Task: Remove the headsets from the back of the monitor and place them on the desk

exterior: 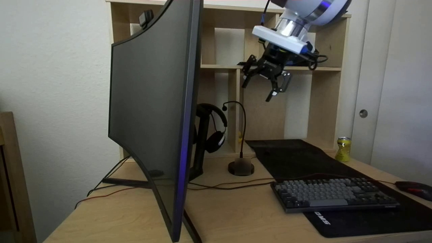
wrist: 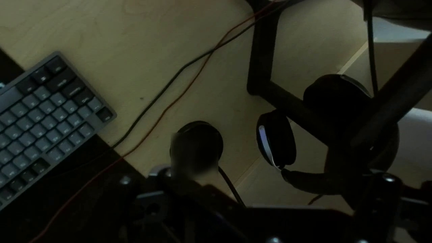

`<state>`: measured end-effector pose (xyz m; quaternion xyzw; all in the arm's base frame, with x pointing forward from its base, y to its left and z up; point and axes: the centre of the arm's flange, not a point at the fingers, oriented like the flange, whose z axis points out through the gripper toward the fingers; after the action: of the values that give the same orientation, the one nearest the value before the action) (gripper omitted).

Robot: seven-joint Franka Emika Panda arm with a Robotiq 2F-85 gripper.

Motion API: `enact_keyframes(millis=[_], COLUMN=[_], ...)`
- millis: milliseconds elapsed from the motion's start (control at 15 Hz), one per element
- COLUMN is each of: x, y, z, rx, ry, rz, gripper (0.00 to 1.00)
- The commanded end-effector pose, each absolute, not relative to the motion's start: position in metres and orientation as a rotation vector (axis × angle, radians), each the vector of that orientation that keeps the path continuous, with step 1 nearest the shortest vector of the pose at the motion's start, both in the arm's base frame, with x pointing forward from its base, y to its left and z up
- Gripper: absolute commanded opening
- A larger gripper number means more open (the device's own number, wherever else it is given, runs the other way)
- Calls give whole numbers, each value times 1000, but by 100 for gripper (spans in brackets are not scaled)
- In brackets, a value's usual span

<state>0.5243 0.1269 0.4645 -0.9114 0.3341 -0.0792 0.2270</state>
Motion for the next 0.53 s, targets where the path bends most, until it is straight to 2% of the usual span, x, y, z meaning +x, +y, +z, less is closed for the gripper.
enact_keyframes(millis=[0, 133, 467], x=[539, 565, 592], y=[133, 140, 162], z=[461, 453, 432], rx=[-2482, -2446, -2423], ry=[985, 1053, 1172], rz=[-191, -159, -116], gripper=[100, 100, 100])
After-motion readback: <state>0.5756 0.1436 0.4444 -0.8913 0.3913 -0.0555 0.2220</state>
